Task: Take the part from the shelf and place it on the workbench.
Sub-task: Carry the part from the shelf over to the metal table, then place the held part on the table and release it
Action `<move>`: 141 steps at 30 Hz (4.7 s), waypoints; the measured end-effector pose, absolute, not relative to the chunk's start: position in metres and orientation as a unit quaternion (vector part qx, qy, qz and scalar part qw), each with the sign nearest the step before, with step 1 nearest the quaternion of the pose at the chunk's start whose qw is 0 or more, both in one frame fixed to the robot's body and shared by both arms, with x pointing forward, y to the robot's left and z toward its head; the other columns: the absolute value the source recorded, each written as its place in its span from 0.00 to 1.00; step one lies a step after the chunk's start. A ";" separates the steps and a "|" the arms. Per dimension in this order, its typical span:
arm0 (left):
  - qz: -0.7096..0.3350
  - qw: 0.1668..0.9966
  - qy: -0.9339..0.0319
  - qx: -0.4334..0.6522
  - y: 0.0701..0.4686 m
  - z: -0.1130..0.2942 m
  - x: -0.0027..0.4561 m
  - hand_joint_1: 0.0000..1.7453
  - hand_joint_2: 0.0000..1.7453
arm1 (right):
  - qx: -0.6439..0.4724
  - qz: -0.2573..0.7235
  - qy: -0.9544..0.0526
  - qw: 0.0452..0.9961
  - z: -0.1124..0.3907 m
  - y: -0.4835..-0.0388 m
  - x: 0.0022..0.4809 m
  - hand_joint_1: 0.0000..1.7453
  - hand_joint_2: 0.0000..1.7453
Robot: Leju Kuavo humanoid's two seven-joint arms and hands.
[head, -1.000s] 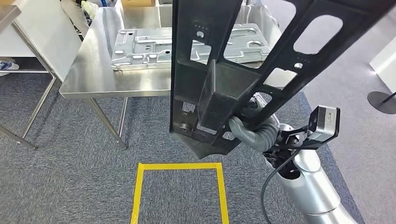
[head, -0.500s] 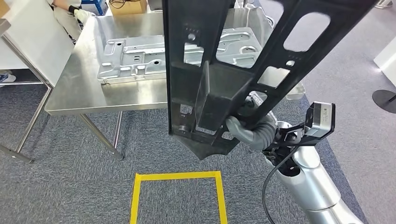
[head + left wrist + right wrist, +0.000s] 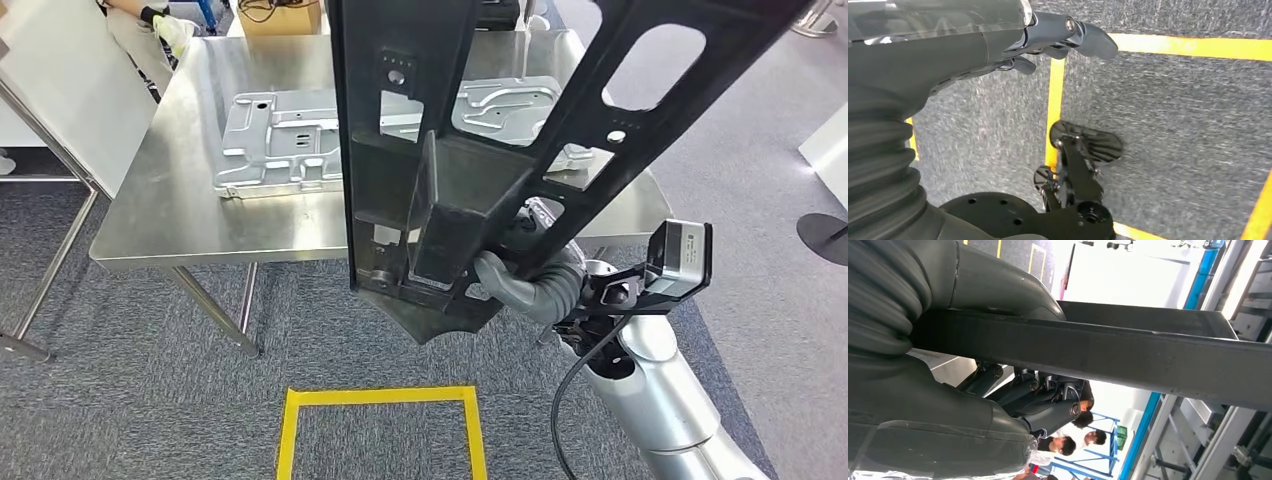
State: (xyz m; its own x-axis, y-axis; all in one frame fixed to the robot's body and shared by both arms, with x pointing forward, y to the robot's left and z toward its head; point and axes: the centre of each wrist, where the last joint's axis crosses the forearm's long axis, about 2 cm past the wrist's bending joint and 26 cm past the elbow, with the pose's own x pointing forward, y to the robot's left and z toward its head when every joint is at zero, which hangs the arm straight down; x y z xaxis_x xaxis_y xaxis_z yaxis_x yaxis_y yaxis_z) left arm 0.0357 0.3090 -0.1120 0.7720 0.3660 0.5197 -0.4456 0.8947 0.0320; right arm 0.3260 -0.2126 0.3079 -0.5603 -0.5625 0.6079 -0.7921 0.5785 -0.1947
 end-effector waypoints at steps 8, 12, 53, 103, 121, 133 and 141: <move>0.218 0.939 -0.256 0.075 0.307 -0.112 0.038 0.00 1.00 | 0.400 0.229 -0.852 0.248 0.309 -0.213 0.327 1.00 1.00; 0.220 0.939 -0.254 0.078 0.308 -0.112 0.039 0.00 1.00 | 0.407 0.229 -0.850 0.243 0.311 -0.213 0.328 1.00 1.00; 0.222 0.934 -0.263 0.098 0.320 -0.112 0.031 0.00 1.00 | 0.186 0.195 -0.952 0.143 0.316 -0.225 0.292 1.00 1.00; 0.178 0.928 -0.312 0.103 0.332 -0.110 0.047 0.00 1.00 | -0.406 0.653 -0.605 0.208 0.255 -0.159 0.469 1.00 1.00; 0.152 0.925 -0.321 0.133 0.336 -0.109 0.046 0.00 0.75 | -0.288 0.596 -0.705 0.256 0.206 -0.155 0.449 0.00 0.00; 0.149 0.927 -0.321 0.128 0.335 -0.109 0.046 0.00 0.00 | -0.262 0.567 -0.720 0.303 0.184 -0.178 0.446 0.00 0.00; 0.152 0.926 -0.321 0.127 0.335 -0.109 0.046 0.00 0.00 | -0.124 0.433 -0.812 0.373 0.185 -0.175 0.443 0.00 0.00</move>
